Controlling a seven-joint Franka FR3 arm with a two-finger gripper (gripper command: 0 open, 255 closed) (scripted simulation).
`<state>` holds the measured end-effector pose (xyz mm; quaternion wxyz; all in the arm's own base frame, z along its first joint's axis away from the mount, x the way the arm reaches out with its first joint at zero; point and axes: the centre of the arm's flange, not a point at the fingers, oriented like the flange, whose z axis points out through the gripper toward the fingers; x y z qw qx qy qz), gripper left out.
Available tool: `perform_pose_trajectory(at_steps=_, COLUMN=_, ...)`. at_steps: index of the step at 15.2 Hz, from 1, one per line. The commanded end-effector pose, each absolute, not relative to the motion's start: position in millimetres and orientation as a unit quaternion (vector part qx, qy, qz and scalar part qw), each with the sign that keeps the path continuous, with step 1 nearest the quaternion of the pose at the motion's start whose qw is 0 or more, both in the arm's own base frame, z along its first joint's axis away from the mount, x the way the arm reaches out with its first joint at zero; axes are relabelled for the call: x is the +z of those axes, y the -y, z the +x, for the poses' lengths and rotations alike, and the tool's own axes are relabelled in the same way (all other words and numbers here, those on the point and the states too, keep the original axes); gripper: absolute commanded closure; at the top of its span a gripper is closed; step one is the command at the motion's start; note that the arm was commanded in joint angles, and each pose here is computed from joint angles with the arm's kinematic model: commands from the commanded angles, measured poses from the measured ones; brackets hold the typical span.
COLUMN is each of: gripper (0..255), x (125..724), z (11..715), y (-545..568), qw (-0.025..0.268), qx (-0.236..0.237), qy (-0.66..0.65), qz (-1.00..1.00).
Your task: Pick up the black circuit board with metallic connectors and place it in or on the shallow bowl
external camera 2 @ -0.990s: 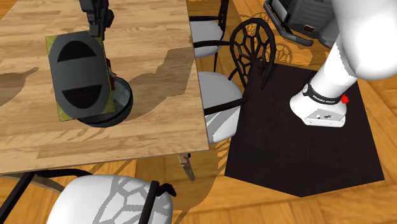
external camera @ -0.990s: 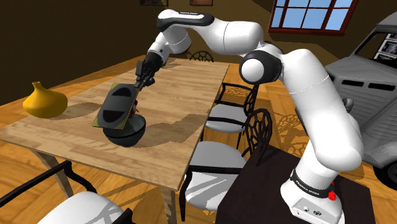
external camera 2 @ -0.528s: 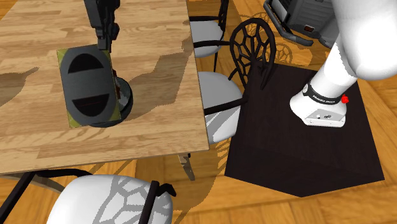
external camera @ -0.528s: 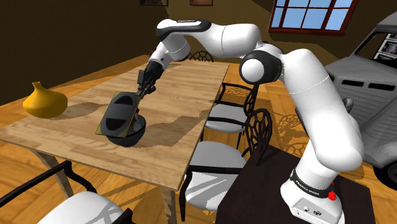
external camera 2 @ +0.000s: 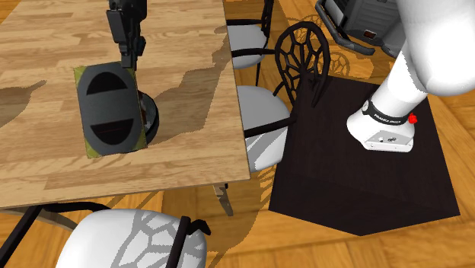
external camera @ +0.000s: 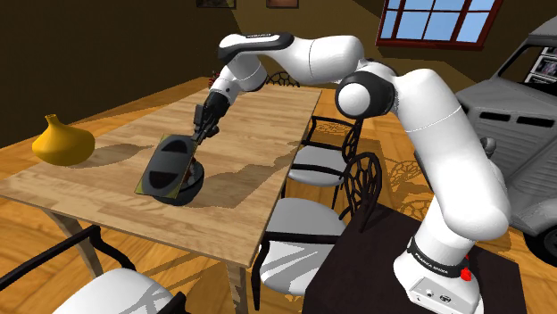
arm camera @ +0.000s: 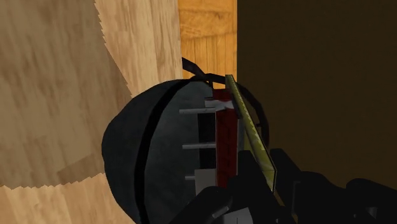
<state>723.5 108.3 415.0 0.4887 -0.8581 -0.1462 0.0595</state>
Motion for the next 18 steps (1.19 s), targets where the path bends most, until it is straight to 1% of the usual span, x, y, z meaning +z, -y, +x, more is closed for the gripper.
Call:
perform_pose_trajectory(at_steps=1, gripper=255, x=414, z=724, y=-108, qw=0.488, qx=0.060, qy=0.146, qz=-0.858)
perform_pose_trajectory(at_steps=3, gripper=255, x=414, z=724, y=-108, qw=0.488, qx=0.060, qy=0.146, qz=-0.858)
perform_pose_trajectory(at_steps=4, gripper=0, x=414, z=724, y=-108, qw=0.488, qx=0.060, qy=0.146, qz=-0.858)
perform_pose_trajectory(at_steps=9, gripper=0, x=414, z=724, y=-108, qw=0.488, qx=0.060, qy=0.146, qz=-0.858)
perform_pose_trajectory(at_steps=13, gripper=0, x=440, z=736, y=-67, qw=0.488, qx=0.060, qy=0.146, qz=-0.858)
perform_pose_trajectory(at_steps=18, gripper=0, x=440, z=736, y=-67, qw=0.488, qx=0.060, qy=0.146, qz=-0.858)
